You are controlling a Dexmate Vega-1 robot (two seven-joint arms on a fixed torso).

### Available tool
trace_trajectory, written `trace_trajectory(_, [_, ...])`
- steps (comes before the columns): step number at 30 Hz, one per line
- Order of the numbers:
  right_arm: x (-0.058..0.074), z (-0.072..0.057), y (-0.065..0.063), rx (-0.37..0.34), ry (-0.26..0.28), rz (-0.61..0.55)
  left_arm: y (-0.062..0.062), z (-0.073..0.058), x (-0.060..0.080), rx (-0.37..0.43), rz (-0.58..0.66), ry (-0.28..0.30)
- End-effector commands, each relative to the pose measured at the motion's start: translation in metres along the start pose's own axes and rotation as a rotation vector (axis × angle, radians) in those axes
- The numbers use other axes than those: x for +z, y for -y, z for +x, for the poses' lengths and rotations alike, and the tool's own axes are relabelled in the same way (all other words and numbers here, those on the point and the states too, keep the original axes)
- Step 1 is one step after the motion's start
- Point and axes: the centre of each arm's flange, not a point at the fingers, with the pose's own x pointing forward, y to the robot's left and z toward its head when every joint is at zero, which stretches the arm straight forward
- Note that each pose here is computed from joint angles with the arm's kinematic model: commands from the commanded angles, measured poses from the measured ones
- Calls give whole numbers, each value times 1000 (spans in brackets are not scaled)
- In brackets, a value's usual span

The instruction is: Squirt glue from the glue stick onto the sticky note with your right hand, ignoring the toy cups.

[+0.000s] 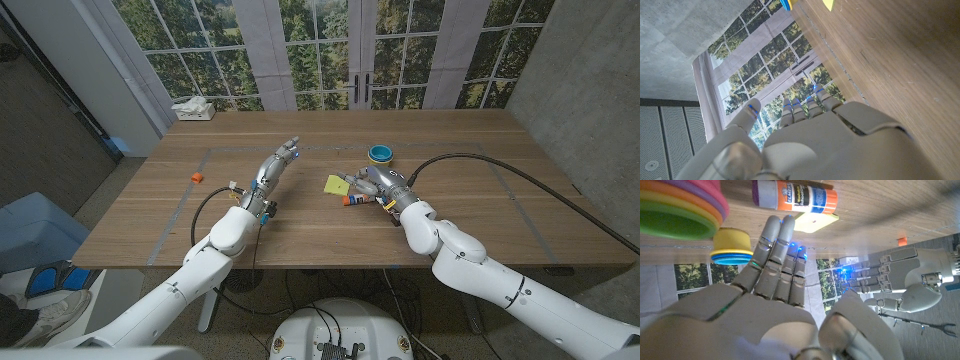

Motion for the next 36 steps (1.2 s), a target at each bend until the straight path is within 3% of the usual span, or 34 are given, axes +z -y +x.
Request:
trace_trajectory(1, [1,-3,10,-63,104,135,2,1,3,1,4,7])
trace_trajectory(9, [2,-2,14,-58,116,206,4,1,5,1,6,9])
trace_trajectory(15, [0,0,15,-35,140,327,4,0,6,1,6,11])
trace_trajectory(36, [-3,8,20,-79,236,635,1,-6,6,12,-23,26])
